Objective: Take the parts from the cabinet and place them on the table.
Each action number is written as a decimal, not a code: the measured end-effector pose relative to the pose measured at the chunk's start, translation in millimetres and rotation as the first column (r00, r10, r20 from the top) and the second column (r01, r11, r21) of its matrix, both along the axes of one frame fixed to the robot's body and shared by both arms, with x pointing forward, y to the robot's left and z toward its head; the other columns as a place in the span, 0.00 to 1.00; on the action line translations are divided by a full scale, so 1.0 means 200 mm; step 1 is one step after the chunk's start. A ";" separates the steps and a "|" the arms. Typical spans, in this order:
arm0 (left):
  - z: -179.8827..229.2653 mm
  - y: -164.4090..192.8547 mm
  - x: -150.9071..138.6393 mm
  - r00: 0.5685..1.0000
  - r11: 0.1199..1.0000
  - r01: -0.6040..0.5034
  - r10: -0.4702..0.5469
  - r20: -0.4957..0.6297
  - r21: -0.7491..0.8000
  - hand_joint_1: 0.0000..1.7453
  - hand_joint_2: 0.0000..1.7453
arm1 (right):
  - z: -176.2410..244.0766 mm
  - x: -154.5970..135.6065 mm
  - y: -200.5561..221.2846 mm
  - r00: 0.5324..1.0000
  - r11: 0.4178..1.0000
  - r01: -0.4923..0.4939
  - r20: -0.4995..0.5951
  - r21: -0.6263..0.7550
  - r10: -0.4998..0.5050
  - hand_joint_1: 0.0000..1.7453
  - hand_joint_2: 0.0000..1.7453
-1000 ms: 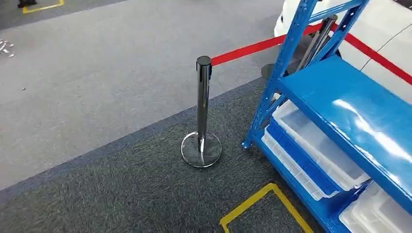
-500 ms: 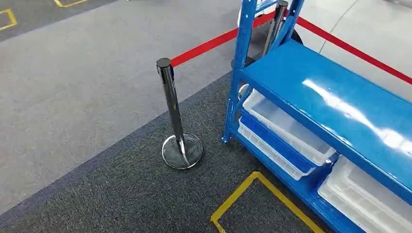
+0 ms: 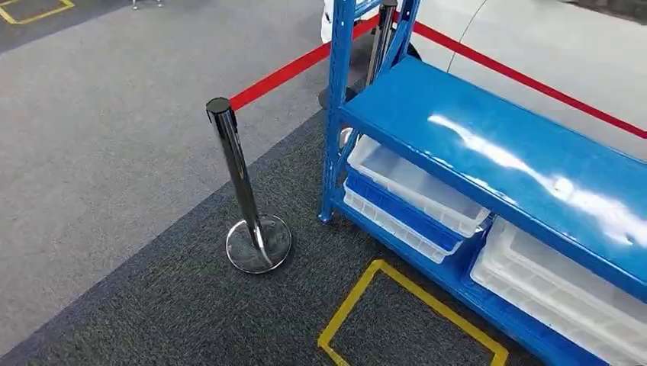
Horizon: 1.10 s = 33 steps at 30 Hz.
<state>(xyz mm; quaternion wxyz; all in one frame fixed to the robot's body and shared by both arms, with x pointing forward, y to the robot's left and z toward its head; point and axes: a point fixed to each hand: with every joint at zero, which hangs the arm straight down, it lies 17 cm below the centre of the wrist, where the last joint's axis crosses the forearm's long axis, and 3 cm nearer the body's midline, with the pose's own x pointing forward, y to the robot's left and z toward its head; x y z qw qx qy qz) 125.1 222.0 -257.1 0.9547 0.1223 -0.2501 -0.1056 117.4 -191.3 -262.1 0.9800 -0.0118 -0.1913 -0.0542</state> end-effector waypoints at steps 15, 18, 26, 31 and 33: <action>0.01 0.00 0.02 1.000 1.000 -0.001 0.001 0.010 0.000 0.00 0.00 | 0.00 0.00 0.00 1.000 1.000 -0.002 0.000 -0.002 0.002 0.00 0.00; 0.00 0.00 0.01 1.000 1.000 -0.002 0.002 0.007 0.000 0.00 0.00 | 0.00 0.00 0.00 1.000 1.000 -0.003 -0.001 -0.001 0.003 0.00 0.00; 0.01 0.01 0.03 1.000 1.000 -0.001 0.001 0.022 -0.001 0.00 0.00 | 0.00 0.00 0.00 1.000 1.000 -0.004 -0.001 0.002 0.004 0.00 0.00; 0.01 -0.01 0.02 1.000 1.000 0.004 -0.004 0.026 -0.009 0.00 0.00 | 0.00 0.00 -0.01 1.000 1.000 -0.005 0.001 -0.001 0.005 0.00 0.00; 0.01 -0.01 0.01 1.000 1.000 0.005 -0.005 0.025 -0.009 0.00 0.00 | 0.00 0.00 -0.01 1.000 1.000 -0.005 0.001 -0.001 0.005 0.00 0.00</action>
